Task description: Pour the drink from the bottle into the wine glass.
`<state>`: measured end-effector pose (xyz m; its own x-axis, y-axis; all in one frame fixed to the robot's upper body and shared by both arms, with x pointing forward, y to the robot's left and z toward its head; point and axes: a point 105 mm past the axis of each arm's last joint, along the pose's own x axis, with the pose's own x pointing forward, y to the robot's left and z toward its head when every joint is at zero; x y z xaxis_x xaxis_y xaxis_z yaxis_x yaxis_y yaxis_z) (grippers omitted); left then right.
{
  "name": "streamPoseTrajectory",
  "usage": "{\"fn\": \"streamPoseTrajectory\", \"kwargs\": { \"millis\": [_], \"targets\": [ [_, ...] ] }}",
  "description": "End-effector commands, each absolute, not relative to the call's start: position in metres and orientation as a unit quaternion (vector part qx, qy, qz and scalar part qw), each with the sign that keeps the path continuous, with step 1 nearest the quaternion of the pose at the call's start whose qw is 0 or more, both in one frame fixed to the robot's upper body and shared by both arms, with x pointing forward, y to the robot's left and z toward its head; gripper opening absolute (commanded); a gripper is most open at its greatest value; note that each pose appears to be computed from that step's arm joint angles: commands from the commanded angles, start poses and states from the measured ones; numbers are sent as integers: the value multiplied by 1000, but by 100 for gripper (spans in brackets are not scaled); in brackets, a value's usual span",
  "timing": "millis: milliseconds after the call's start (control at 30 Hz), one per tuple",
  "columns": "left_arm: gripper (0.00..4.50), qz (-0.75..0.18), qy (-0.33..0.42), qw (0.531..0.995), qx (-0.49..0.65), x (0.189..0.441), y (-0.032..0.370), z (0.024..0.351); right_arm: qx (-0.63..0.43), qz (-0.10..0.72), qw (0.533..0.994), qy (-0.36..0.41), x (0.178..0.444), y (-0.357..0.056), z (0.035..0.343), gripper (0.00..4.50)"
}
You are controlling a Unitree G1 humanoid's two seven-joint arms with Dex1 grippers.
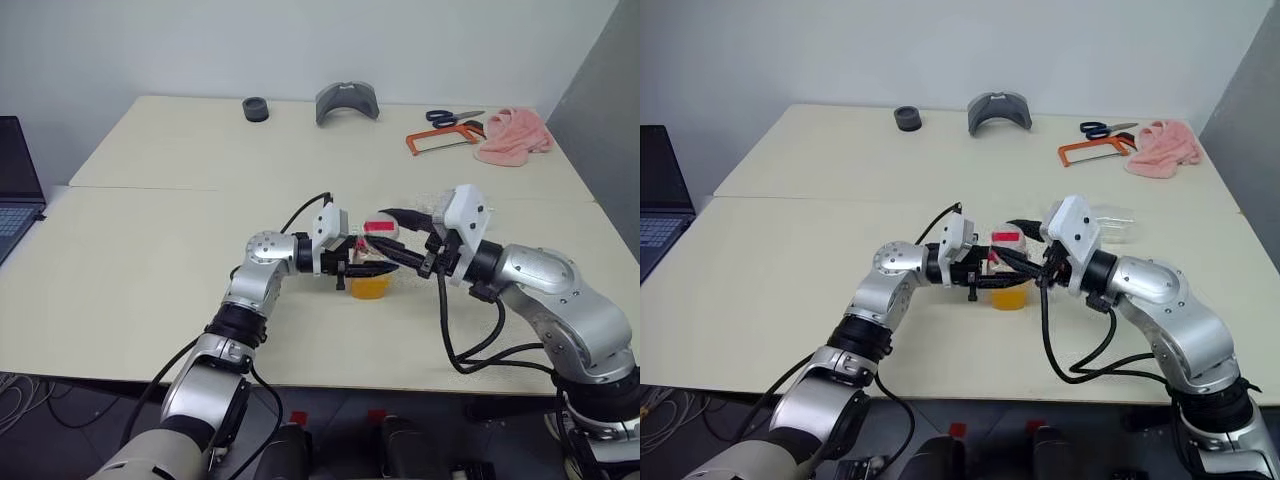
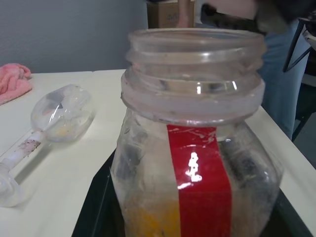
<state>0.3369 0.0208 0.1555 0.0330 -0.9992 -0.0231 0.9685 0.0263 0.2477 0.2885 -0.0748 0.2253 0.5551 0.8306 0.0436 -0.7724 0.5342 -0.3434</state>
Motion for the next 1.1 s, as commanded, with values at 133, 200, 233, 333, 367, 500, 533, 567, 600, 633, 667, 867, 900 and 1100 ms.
{"fn": "streamPoseTrajectory", "kwargs": {
  "millis": [133,200,233,333,367,500,533,567,600,633,667,867,900,1100],
  "targets": [
    [164,-695,-102,704,102,332,17,166,31,443,890,-109,280,-104,247,173],
    [164,-692,-102,708,102,333,19,166,41,396,911,-104,283,-128,246,173],
    [164,-689,-102,710,101,333,20,166,25,368,925,-95,285,-141,240,173],
    [164,-685,-101,714,100,334,23,166,-17,304,951,-46,284,-172,211,173],
    [164,-684,-100,715,101,335,24,166,-40,251,967,-5,285,-196,183,173],
    [164,-683,-100,717,100,335,26,166,-50,134,988,60,276,-246,127,173],
    [164,-682,-100,717,100,336,26,166,-40,117,990,66,273,-252,120,173],
    [164,-682,-100,718,100,336,26,167,-30,109,991,75,269,-255,111,173],
    [164,-681,-100,718,100,336,26,167,-22,101,991,83,266,-258,103,208],
    [164,-681,-100,719,100,337,27,168,-21,98,990,96,263,-261,96,247],
    [164,-678,-101,721,100,338,28,169,-22,97,990,101,260,-264,92,273],
    [164,-649,-107,748,86,347,39,176,-47,134,985,102,253,-265,101,450],
    [164,-640,-109,756,83,349,43,178,-63,150,981,103,251,-263,104,450],
    [164,-547,-129,823,83,370,79,193,-184,232,949,111,255,-246,124,450]
  ]
}}
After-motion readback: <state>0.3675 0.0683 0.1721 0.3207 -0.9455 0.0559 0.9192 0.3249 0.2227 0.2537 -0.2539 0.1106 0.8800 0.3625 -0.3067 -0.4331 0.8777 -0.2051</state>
